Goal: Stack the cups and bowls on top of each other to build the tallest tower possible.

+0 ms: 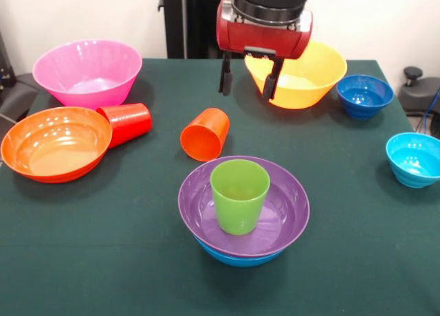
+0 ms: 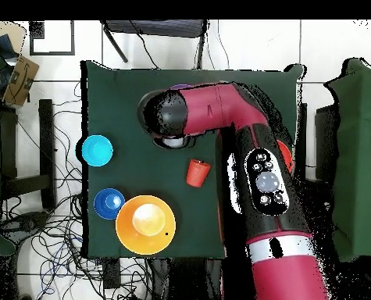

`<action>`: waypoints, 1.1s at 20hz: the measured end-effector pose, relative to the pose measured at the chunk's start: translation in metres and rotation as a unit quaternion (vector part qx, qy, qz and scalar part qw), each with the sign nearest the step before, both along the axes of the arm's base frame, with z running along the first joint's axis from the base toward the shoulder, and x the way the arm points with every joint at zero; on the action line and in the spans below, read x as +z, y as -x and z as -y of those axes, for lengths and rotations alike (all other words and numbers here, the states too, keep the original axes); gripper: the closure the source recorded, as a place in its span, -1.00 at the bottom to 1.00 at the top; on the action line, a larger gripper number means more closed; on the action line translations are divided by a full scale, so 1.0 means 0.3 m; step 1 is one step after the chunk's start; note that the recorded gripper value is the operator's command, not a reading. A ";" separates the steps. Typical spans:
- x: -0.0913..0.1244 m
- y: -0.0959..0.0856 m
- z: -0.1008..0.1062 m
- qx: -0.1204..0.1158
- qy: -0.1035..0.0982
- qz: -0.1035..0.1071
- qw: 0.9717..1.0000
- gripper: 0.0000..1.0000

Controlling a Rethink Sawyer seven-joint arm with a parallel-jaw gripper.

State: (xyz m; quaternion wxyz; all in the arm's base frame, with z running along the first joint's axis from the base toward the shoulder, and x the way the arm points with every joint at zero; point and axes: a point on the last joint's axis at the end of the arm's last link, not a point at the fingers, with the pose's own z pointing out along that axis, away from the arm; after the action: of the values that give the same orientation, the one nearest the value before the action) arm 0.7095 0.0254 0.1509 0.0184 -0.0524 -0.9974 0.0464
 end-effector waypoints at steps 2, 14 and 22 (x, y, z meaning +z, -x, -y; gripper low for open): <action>0.001 0.017 0.003 0.002 -0.001 0.006 1.000 -1.00; -0.027 0.074 0.032 0.002 -0.007 0.016 1.000 -1.00; -0.031 0.086 0.057 -0.003 -0.007 0.012 1.000 -1.00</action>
State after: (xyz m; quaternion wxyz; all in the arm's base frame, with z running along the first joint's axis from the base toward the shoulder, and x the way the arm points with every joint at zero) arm 0.6837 0.0084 0.1417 0.0066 -0.0555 -0.9977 0.0383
